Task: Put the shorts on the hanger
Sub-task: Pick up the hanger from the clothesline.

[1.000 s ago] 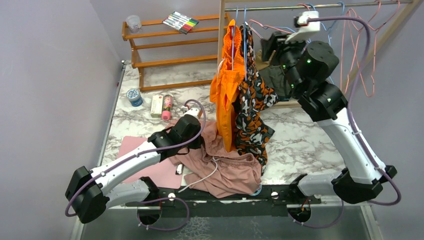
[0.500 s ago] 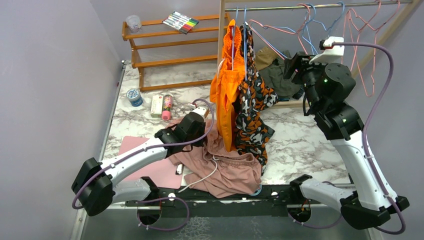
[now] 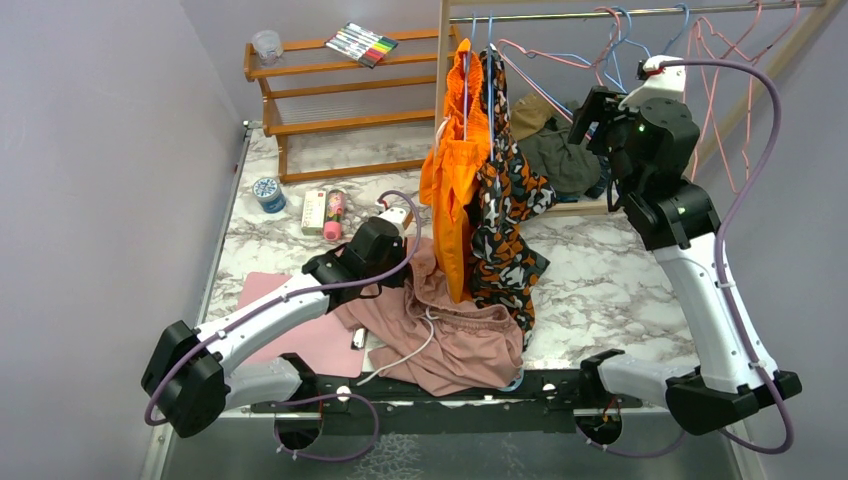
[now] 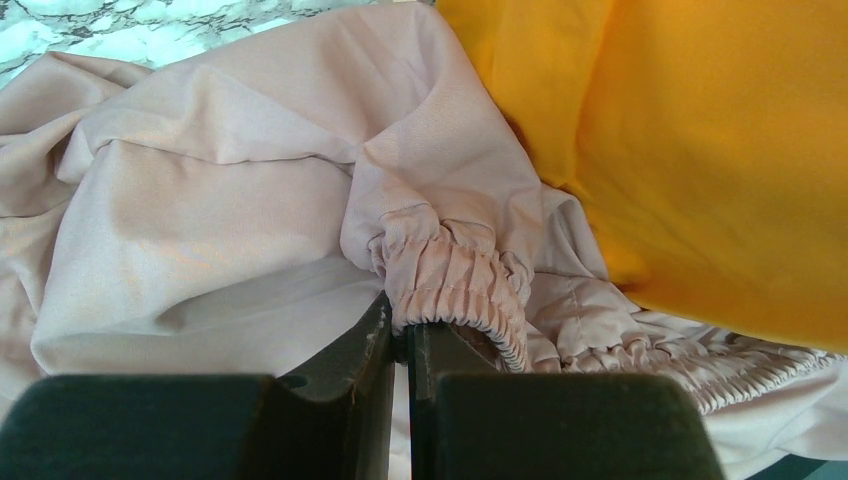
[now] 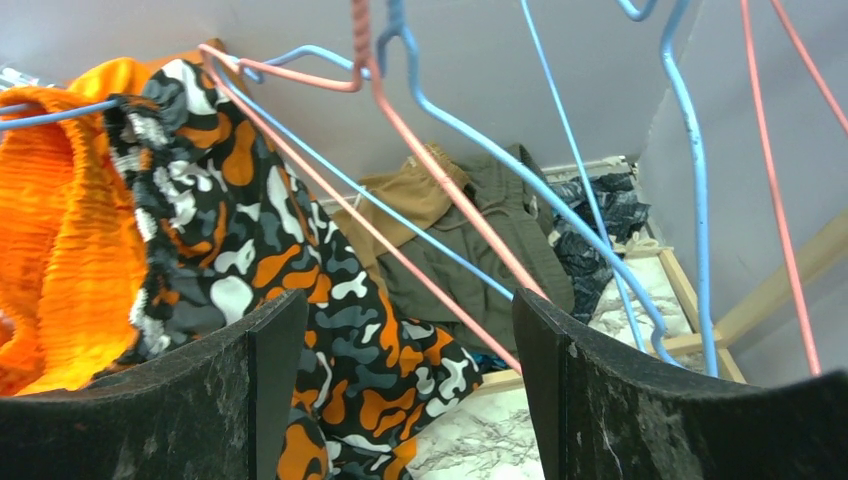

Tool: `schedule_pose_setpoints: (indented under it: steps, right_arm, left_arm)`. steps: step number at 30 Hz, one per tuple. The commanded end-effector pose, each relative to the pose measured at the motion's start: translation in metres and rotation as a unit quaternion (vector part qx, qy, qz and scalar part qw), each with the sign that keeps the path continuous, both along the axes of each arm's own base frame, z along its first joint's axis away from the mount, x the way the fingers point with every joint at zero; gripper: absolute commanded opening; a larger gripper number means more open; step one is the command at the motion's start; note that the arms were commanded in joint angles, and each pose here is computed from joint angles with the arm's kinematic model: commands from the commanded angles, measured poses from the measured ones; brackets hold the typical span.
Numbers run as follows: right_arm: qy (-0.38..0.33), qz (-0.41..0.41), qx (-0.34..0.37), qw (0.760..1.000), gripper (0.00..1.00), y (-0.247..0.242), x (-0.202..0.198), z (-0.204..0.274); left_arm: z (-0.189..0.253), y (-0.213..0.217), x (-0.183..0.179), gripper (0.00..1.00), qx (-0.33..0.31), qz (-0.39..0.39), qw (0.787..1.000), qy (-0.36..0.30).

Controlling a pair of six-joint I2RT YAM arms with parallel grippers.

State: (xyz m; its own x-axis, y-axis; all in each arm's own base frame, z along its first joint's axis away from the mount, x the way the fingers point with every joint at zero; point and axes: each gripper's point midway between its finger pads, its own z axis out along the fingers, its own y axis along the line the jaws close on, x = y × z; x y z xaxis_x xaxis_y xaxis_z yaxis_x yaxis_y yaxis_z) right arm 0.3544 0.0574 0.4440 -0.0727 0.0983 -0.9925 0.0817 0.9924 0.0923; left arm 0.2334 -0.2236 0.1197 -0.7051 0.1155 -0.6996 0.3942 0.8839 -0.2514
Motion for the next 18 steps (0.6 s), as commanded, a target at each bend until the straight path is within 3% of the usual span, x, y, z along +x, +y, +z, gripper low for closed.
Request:
schedule_pose_setpoints:
  steps: [1, 18]
  right_arm:
    - [-0.007, -0.022, 0.015, 1.000, 0.77, -0.012, 0.008, 0.000]
    - [-0.014, -0.090, -0.013, 0.996, 0.77, -0.043, 0.006, -0.005]
  left_arm:
    - [0.009, -0.003, 0.000, 0.12, -0.020, -0.012, 1.000, -0.013]
    - [0.008, -0.005, -0.004, 0.12, -0.027, -0.017, 0.999, -0.005]
